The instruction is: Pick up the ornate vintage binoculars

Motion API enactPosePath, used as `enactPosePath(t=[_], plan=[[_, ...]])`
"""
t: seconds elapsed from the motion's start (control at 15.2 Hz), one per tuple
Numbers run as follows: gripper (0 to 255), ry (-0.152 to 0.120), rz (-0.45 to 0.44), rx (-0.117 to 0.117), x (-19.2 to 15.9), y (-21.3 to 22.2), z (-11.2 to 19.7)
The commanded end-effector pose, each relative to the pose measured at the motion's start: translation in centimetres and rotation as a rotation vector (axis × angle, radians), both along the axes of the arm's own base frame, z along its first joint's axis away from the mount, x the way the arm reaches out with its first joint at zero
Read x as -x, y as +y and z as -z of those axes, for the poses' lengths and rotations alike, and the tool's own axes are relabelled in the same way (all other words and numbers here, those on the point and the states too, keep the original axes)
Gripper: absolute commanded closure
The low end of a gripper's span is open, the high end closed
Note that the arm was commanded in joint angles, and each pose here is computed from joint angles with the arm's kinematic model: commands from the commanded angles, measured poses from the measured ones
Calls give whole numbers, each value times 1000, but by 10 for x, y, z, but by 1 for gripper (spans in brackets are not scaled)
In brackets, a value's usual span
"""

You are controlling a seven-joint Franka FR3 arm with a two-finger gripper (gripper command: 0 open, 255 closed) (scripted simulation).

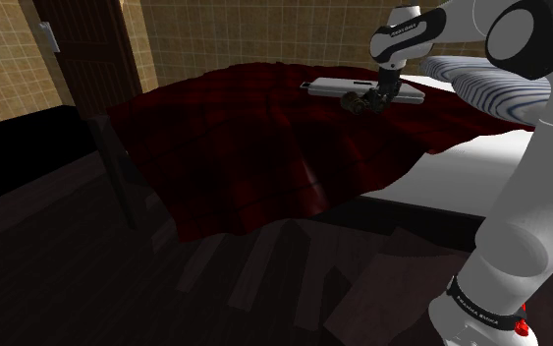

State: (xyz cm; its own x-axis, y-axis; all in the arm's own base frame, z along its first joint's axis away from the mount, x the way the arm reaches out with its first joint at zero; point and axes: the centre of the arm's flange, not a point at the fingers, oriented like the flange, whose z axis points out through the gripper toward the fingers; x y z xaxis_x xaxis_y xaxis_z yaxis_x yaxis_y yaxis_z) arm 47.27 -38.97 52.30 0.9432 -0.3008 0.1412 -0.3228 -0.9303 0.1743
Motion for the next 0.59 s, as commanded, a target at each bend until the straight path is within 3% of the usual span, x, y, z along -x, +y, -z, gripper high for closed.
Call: enactPosePath(t=[0.0, 0.53], plan=[[255, 0, 0, 0, 0, 0, 1], [255, 0, 0, 0, 0, 0, -31]])
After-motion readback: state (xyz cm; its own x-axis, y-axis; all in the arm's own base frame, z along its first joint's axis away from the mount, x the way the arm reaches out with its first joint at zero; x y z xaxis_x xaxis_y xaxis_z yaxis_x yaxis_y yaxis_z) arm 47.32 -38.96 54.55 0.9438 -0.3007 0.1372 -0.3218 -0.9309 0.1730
